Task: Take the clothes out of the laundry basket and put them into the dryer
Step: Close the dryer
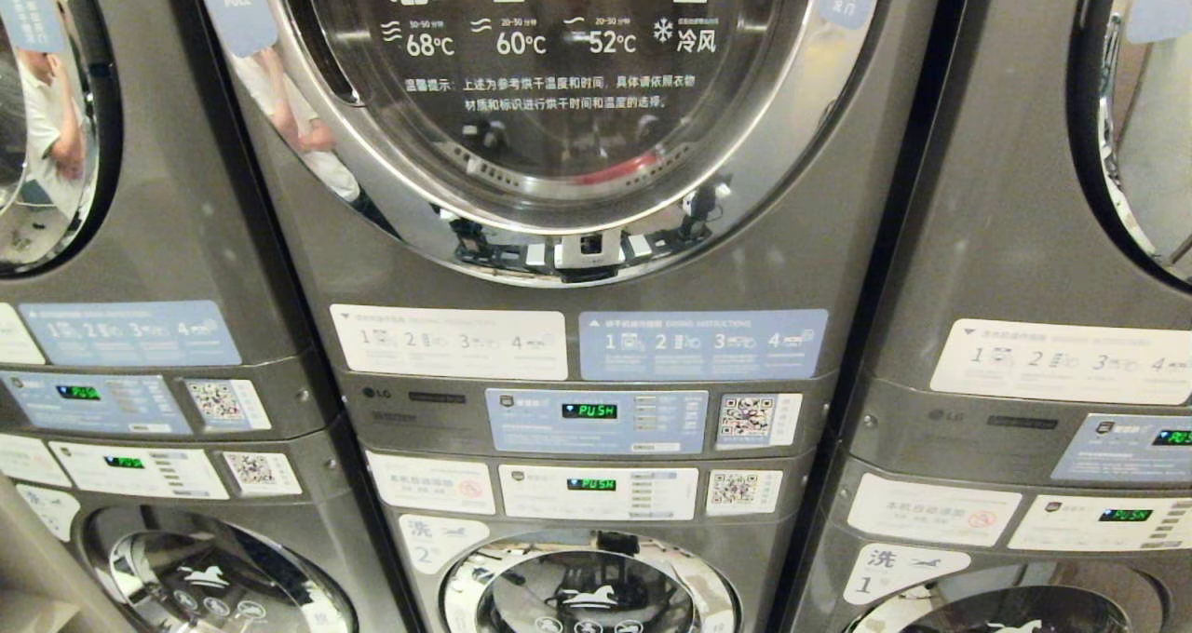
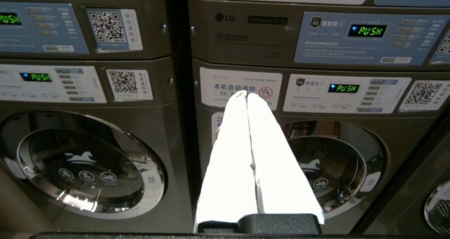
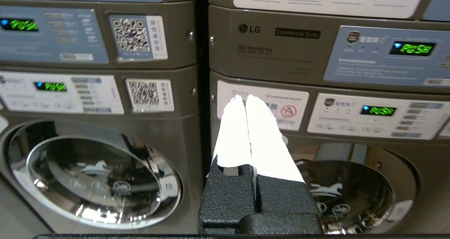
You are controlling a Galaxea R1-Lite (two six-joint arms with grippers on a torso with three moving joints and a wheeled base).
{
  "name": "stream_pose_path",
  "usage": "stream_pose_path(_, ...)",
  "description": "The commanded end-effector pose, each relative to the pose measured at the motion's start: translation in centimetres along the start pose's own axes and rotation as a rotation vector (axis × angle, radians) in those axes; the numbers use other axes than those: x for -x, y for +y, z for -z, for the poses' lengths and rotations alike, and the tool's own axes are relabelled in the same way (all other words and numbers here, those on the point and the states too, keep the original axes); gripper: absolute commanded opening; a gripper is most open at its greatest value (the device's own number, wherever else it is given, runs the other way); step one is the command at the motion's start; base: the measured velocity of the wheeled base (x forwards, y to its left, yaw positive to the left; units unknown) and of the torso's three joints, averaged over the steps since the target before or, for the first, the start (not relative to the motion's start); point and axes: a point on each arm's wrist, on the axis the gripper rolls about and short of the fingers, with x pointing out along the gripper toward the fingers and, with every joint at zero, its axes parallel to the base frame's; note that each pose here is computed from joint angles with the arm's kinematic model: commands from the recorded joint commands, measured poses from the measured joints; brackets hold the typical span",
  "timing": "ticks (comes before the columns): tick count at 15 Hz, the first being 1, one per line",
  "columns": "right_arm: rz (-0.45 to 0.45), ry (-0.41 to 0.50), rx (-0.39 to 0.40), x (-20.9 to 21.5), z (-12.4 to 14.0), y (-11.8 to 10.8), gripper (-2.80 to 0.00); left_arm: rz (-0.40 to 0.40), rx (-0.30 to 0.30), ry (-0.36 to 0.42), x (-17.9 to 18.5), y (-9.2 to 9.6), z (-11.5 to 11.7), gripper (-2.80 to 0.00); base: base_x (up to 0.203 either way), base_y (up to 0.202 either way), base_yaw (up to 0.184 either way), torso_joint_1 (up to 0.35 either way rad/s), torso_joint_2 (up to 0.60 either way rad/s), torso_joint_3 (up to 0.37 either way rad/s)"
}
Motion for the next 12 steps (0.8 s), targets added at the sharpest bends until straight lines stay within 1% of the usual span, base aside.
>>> stream_pose_path(1, 0.002, 0.000, -0.013, 0.0, 0.0, 0.0, -2.80, 0.000, 0.000, -0.002, 0.0, 0.0, 0.0, -2.80, 0.195, 0.000, 0.001, 0.002, 0.00, 0.002)
stream_pose_path(5, 0.002, -0.002, -0.016, 0.0, 0.0, 0.0, -2.80, 0.000, 0.000, -0.001, 0.0, 0.0, 0.0, -2.80, 0.184, 0.000, -0.004, 0.002, 0.00, 0.003)
stream_pose_path(8, 0.002, 0.001, -0.014, 0.0, 0.0, 0.0, -2.80, 0.000, 0.000, -0.001, 0.0, 0.0, 0.0, -2.80, 0.022, 0.000, 0.000, 0.005, 0.01, 0.001)
stream_pose_path(9, 0.003, 0.001, -0.014, 0.0, 0.0, 0.0, -2.80, 0.000, -0.004, -0.001, 0.0, 0.0, 0.0, -2.80, 0.000, 0.000, 0.000, 0.000, 0.00, 0.000)
stream_pose_path(10, 0.007, 0.001, -0.016, 0.0, 0.0, 0.0, -2.80, 0.004, -0.022, -0.002, 0.1, 0.0, -0.1, -2.80, 0.000, 0.000, 0.000, 0.000, 0.00, 0.000)
stream_pose_path(11, 0.014, 0.002, -0.015, 0.0, 0.0, 0.0, -2.80, 0.018, -0.033, -0.033, 0.3, 0.0, -1.0, -2.80, 0.000, 0.000, 0.000, 0.000, 0.00, 0.000)
stream_pose_path(12, 0.014, 0.002, -0.014, 0.0, 0.0, 0.0, -2.80, 0.059, -0.039, -0.082, 0.8, -0.1, -2.8, -2.80, 0.000, 0.000, 0.000, 0.000, 0.00, 0.000)
